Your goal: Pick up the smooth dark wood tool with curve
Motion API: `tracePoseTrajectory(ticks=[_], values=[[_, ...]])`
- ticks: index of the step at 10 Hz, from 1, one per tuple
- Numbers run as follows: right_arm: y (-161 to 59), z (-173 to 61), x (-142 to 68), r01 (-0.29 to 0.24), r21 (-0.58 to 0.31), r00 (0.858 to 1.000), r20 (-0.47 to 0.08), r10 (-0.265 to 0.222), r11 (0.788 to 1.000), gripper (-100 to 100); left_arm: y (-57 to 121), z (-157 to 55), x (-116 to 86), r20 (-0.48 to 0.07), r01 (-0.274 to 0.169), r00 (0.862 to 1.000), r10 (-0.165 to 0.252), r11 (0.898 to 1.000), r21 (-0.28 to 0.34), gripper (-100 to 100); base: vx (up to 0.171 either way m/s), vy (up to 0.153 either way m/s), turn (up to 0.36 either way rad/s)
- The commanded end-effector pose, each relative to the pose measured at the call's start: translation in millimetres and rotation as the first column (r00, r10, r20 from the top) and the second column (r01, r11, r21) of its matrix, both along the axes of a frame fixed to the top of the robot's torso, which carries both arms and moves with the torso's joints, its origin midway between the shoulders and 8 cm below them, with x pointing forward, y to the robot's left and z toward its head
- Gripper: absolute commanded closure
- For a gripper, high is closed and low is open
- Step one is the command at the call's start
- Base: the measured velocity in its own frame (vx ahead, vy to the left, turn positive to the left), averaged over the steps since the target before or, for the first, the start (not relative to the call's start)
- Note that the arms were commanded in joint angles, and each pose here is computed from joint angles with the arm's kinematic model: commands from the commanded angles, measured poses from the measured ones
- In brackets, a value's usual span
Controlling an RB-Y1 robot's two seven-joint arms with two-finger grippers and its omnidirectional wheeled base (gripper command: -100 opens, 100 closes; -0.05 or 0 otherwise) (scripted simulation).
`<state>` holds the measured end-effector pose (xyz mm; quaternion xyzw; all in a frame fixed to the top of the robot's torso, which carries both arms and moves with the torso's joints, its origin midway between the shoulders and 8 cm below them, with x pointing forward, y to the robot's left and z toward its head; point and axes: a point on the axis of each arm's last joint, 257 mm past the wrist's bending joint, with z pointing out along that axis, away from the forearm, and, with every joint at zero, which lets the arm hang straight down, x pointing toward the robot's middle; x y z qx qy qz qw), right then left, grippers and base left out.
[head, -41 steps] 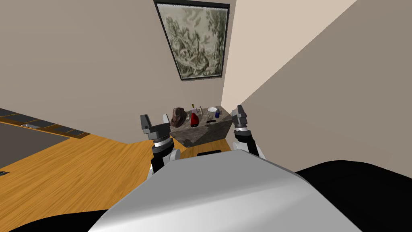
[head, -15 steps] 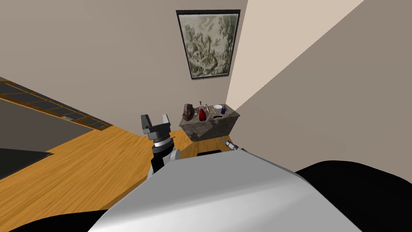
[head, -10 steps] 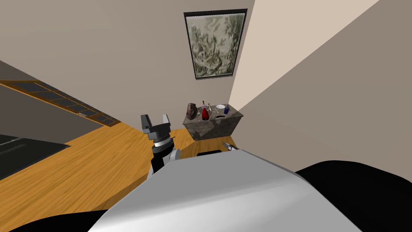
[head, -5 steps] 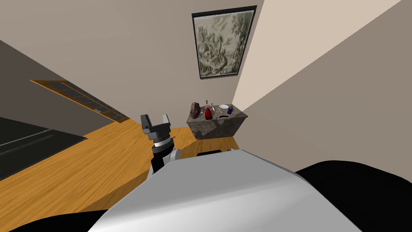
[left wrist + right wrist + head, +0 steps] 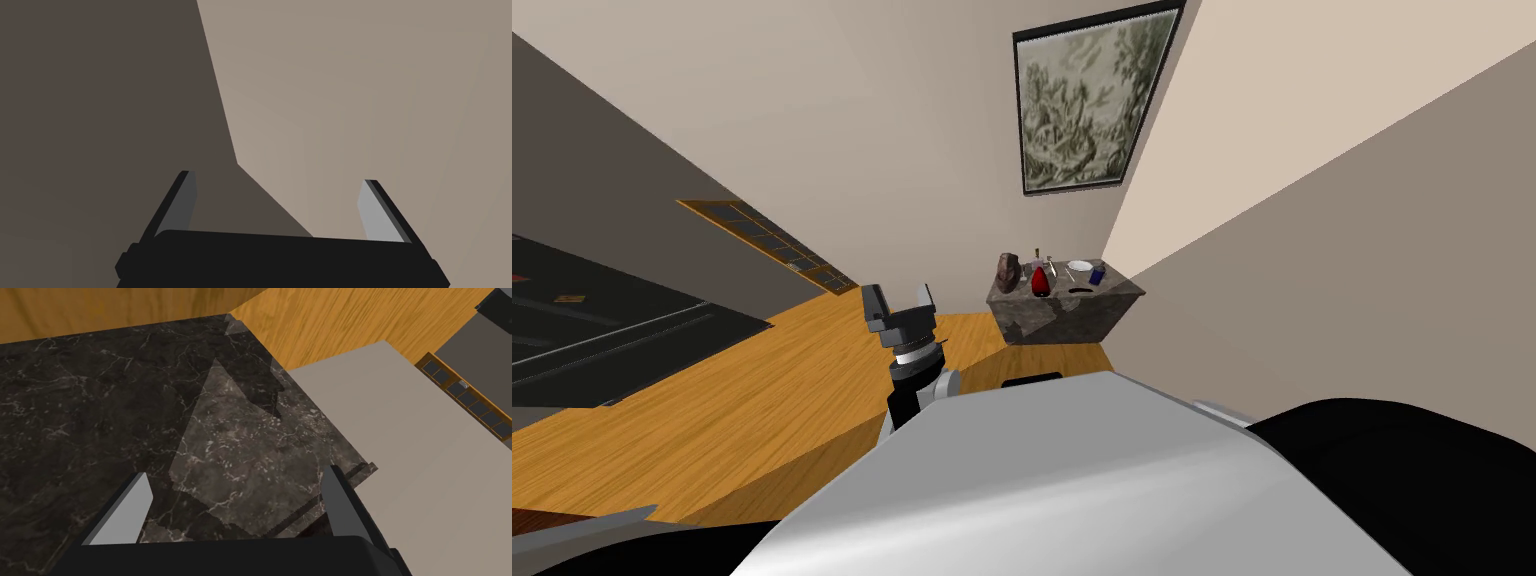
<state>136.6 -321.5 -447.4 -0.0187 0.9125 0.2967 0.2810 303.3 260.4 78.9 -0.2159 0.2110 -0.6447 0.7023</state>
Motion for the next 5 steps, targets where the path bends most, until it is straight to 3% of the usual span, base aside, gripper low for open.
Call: tracePoseTrajectory(ticks=[1,4,5], values=[[-26.2,-6.8,-13.5,-0.038,-0.067,0.999,-0.03,0.036,0.997,-100,0.0,0.0,0.0,0.0,0.0,1.0,0.0,1.0,0.0,0,0.02,0.058,0.095],[-84.1,-16.7,-47.4,-0.153,-0.2,0.985,-0.108,0.134,0.968,-100,0.0,0.0,0.0,0.0,0.0,1.0,0.0,1.0,0.0,0,0.038,0.063,0.16],[-95.3,-12.8,-47.5,-0.168,-0.221,0.982,-0.117,0.145,0.961,-100,0.0,0.0,0.0,0.0,0.0,1.0,0.0,1.0,0.0,0,0.034,0.047,0.095]])
